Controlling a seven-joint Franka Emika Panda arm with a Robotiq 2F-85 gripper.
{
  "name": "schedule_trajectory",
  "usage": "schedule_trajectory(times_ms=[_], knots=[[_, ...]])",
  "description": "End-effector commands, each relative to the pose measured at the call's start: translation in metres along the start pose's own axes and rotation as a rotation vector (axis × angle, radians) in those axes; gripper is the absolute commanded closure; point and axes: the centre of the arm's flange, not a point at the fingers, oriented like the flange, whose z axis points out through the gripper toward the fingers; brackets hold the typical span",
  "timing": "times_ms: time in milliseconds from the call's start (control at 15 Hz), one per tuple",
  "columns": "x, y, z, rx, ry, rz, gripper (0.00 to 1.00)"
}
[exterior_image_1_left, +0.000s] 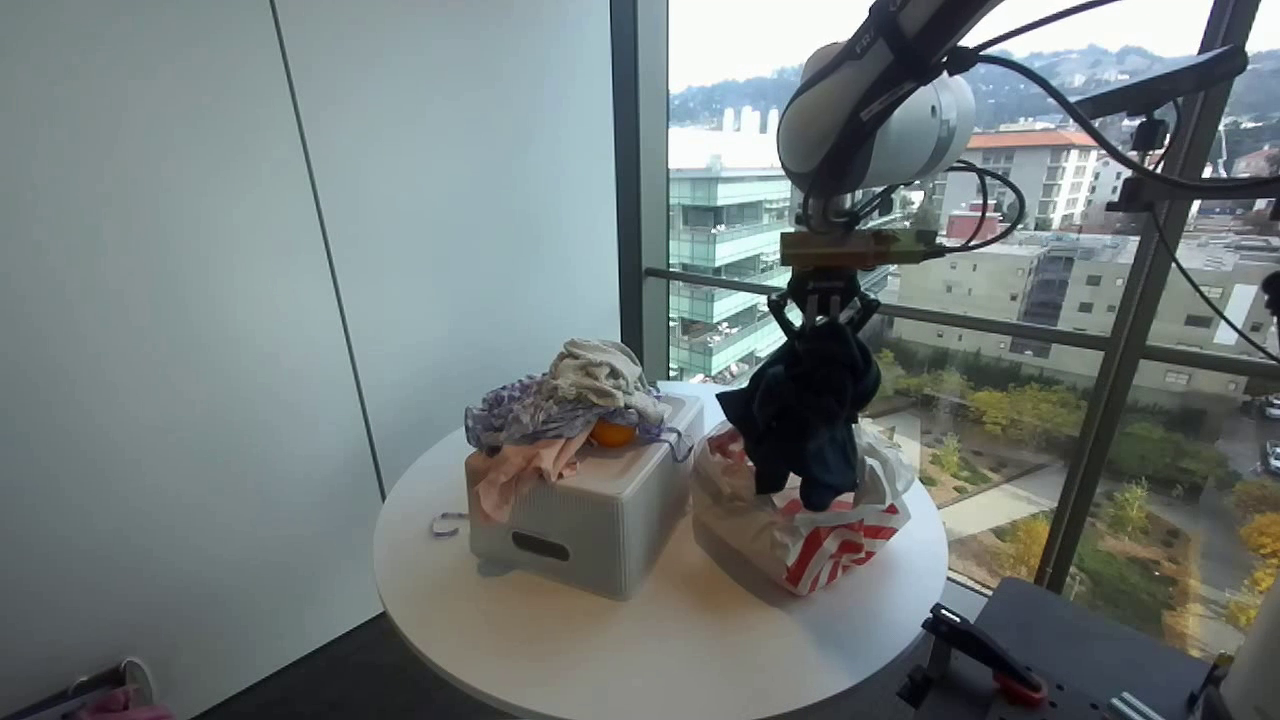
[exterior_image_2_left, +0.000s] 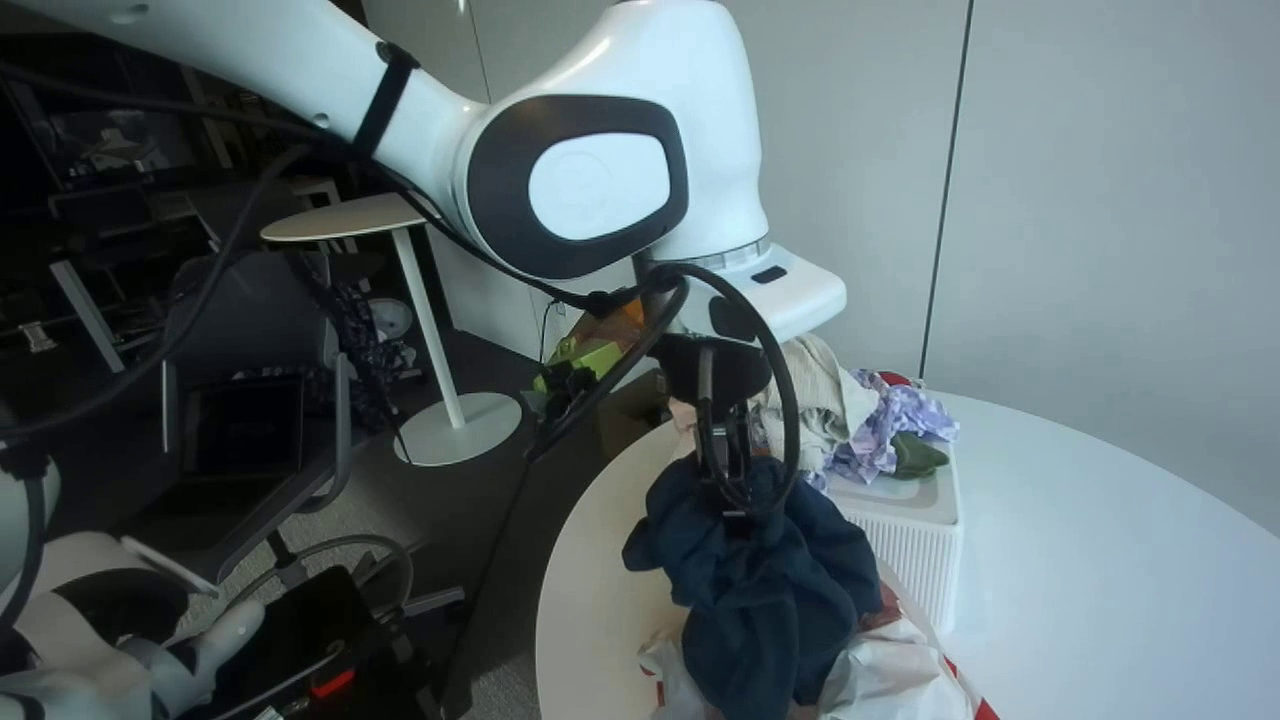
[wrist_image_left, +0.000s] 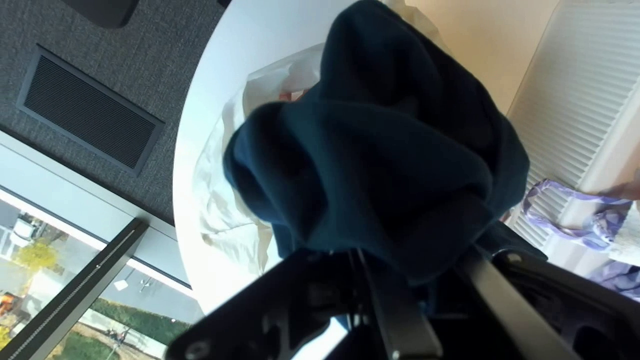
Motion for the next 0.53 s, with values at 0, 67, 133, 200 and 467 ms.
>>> schedule_trajectory(times_ms=[0,67,133,200,467], knots=[[0.000,0.001,0.007,0.000,-0.040,0.018,0.95],[-0.001,-0.001,0.010,-0.008,-0.055,0.013,0.95],[-0.004,-0.002,0.012,-0.011,-0.071,0.009,0.95],[-0.008,-0.003,0.014,-0.019,-0.079,0.007,0.95],[-0.022,-0.001,0.019,-0.048,-0.117,0.011,0.95]])
